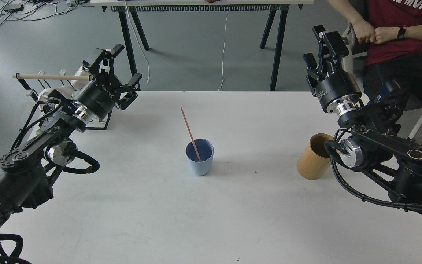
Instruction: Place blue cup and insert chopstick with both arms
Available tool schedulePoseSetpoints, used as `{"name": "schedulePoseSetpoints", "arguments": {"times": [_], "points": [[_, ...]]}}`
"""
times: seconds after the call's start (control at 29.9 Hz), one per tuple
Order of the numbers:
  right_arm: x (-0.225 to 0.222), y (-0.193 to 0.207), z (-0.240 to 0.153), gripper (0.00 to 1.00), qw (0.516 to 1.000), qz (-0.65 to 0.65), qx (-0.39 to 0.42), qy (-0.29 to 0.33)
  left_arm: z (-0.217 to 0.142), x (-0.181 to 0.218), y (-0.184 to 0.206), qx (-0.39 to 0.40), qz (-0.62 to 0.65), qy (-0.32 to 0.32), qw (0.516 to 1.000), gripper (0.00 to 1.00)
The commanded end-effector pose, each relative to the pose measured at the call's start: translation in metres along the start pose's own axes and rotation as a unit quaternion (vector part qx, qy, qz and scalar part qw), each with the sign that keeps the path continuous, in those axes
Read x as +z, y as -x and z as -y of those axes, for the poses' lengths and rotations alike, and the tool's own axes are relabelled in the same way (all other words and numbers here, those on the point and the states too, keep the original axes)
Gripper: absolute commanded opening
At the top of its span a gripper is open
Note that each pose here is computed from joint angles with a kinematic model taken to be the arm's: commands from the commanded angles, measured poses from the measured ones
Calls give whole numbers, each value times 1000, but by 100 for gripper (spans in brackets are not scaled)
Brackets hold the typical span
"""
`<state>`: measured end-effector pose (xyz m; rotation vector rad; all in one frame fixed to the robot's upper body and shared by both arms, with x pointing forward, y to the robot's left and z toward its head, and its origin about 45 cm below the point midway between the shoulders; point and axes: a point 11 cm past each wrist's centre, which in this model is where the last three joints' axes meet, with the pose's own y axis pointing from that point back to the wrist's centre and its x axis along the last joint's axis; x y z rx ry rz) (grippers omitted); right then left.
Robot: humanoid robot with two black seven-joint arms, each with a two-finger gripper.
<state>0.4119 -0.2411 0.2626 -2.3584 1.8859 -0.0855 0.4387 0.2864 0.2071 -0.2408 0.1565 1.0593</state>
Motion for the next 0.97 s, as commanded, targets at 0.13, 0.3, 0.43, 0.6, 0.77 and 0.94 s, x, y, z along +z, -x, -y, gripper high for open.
{"name": "schedulePoseSetpoints", "arguments": {"times": [0.13, 0.3, 0.43, 0.6, 0.77, 0.94], "points": [[5, 13, -27, 99, 963, 202, -177, 0, 9, 26, -6, -1, 16, 22, 1000, 99], [4, 15, -35, 99, 951, 231, -204, -6, 4, 37, -17, 11, 20, 29, 999, 99], [-2, 15, -36, 99, 944, 247, -221, -18, 2, 42, -22, 23, 4, 40, 999, 99], [-8, 6, -32, 99, 938, 284, -195, -34, 4, 40, -20, 23, -5, 43, 999, 99], [-15, -12, -29, 99, 940, 295, -158, -57, 4, 37, -19, 22, -8, 42, 999, 99], [-7, -25, -24, 99, 961, 261, -79, -41, 3, 36, -19, 23, -8, 41, 999, 99]]}}
